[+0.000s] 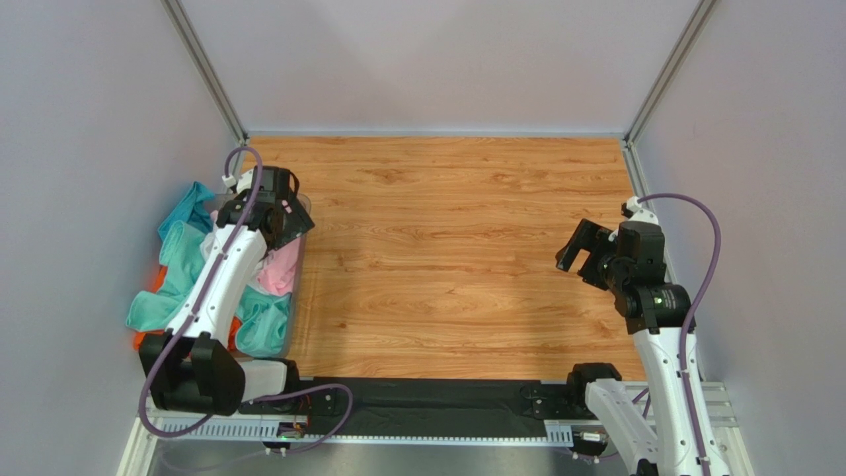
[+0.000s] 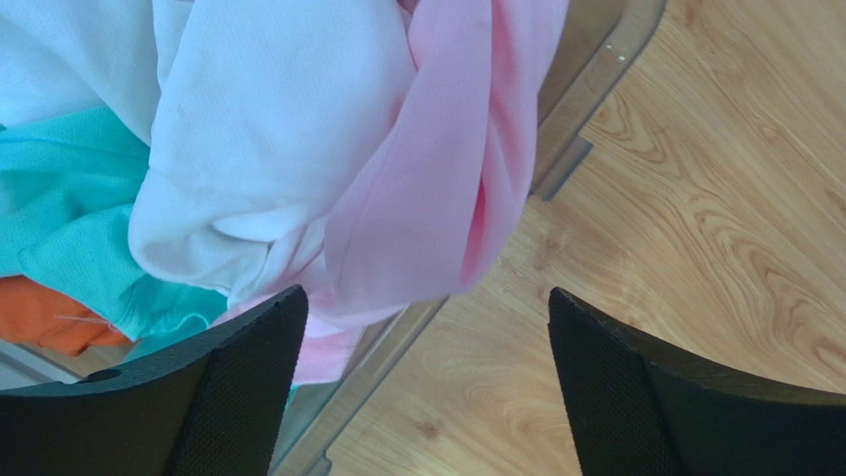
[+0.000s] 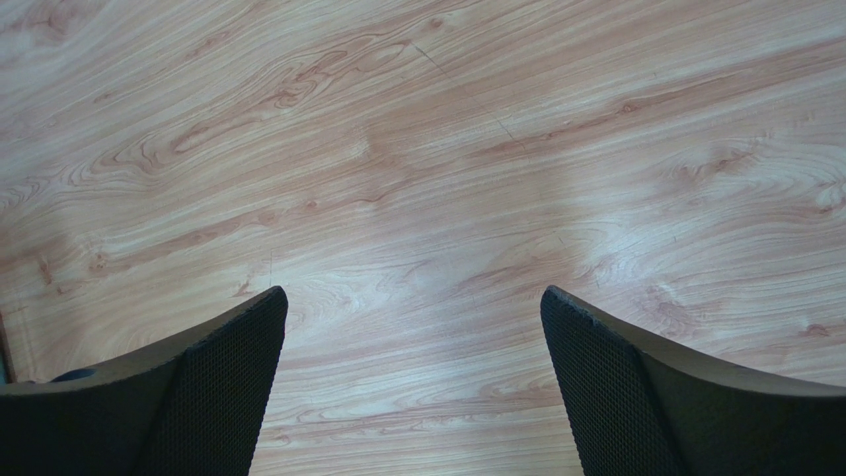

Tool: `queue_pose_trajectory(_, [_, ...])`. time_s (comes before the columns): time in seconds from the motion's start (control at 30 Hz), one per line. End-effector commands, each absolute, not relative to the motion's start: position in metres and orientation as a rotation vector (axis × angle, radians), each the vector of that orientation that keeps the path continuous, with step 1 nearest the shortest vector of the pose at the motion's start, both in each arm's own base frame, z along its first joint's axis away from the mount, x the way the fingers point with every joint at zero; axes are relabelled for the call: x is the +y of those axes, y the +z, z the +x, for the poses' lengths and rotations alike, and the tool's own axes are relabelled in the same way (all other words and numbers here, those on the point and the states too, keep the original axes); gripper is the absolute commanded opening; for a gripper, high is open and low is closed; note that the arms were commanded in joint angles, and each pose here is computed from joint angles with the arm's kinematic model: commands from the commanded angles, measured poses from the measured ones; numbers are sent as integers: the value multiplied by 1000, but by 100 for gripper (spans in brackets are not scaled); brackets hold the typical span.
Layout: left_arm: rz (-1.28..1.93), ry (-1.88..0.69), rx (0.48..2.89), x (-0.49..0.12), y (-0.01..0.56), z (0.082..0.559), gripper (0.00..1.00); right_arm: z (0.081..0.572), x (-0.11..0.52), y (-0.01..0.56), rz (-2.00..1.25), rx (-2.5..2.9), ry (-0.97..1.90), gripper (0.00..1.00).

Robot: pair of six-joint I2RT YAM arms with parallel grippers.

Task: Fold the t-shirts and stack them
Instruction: Grab the tshirt from the pile

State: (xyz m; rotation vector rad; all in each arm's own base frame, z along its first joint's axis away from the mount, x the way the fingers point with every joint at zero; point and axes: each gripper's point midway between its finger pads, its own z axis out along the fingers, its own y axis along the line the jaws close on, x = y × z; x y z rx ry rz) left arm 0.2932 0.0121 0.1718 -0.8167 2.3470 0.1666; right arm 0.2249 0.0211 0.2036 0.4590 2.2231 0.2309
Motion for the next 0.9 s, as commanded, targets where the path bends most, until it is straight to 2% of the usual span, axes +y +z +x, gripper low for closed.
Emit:
queue_pose_trajectory(0.0, [-861, 162, 2321, 23, 176, 311, 95, 225, 24, 207, 412, 2221, 248, 100])
queue_pose_trajectory(0.07, [-860, 173, 2344, 24, 169, 316, 91, 225, 25, 207, 411, 2221, 251, 100])
queue_pose_trajectory(0.17, [-840, 180, 2366, 24, 162, 325, 75, 224, 25, 205, 411, 2224, 251, 100])
queue_pose_trajectory(0.2, [-840, 182, 2376, 24, 160, 325, 60, 223, 26, 205, 407, 2225, 254, 100])
queue_pose_trajectory(0.27, [-843, 171, 2391, 23, 157, 327, 42, 223, 25, 205, 405, 2227, 252, 100])
queue_pose_trajectory(0.3, [-850, 159, 2399, 22, 156, 326, 21, 222, 25, 205, 404, 2225, 252, 100])
queue_pose_trajectory(0.4, [-850, 115, 2385, 17, 164, 323, 1, 221, 25, 206, 401, 2221, 252, 100])
queue_pose_trajectory(0.63, [-785, -44, 2197, 9, 239, 307, 0, 220, 25, 207, 394, 2213, 250, 100])
queue_pose_trajectory(0.87, [-600, -235, 1917, -6, 357, 293, 2, 220, 25, 208, 396, 2197, 254, 100])
